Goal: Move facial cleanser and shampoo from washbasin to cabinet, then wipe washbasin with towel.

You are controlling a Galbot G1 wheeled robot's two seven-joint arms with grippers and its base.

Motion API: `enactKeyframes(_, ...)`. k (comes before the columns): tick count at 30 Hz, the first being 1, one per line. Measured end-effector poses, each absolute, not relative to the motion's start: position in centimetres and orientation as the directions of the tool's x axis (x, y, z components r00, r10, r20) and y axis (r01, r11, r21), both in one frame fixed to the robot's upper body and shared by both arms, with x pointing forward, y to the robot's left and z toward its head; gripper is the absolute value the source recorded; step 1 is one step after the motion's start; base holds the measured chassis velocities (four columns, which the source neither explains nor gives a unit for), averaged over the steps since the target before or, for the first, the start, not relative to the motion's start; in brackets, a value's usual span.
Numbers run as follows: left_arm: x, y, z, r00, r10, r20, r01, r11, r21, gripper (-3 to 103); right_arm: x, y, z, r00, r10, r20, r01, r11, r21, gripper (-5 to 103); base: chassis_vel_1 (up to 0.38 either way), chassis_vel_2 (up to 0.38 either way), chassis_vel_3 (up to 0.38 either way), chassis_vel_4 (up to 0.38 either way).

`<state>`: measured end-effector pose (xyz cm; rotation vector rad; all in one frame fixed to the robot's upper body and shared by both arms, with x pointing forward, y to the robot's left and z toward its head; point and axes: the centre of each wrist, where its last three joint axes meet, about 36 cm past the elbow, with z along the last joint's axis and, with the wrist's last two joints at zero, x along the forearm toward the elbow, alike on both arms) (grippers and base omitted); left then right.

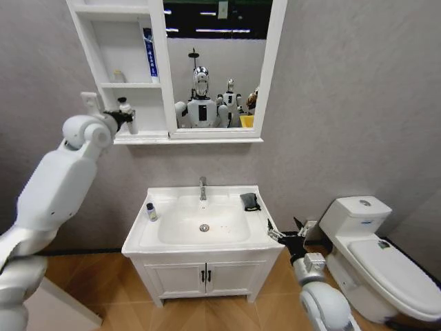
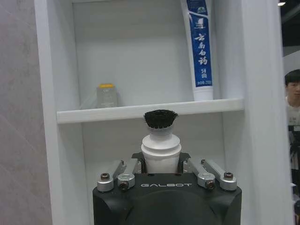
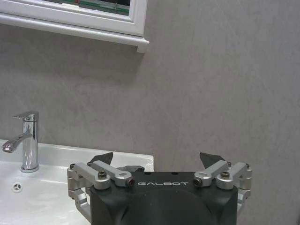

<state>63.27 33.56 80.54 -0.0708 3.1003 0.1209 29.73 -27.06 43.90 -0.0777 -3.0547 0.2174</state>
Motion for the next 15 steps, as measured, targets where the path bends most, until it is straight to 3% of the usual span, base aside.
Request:
enactKeyframes(5,66.6,33.9,80.2,-0.997,-0.072,-0.007,-0.072,0.994,0.081,33,29.2,-27.3,43.6,-0.994,0.068,0.081,0.057,0.989,-0.139,100,0.000,0.000,0.000,0.000)
enactKeyframes(15,68.6,34.6,78.9,-0.992,-0.109,0.061,-0.104,0.992,0.077,33,29.1,-27.8,43.9,-0.995,0.075,0.071,0.064,0.989,-0.136,100,0.000,0.000,0.000,0.000)
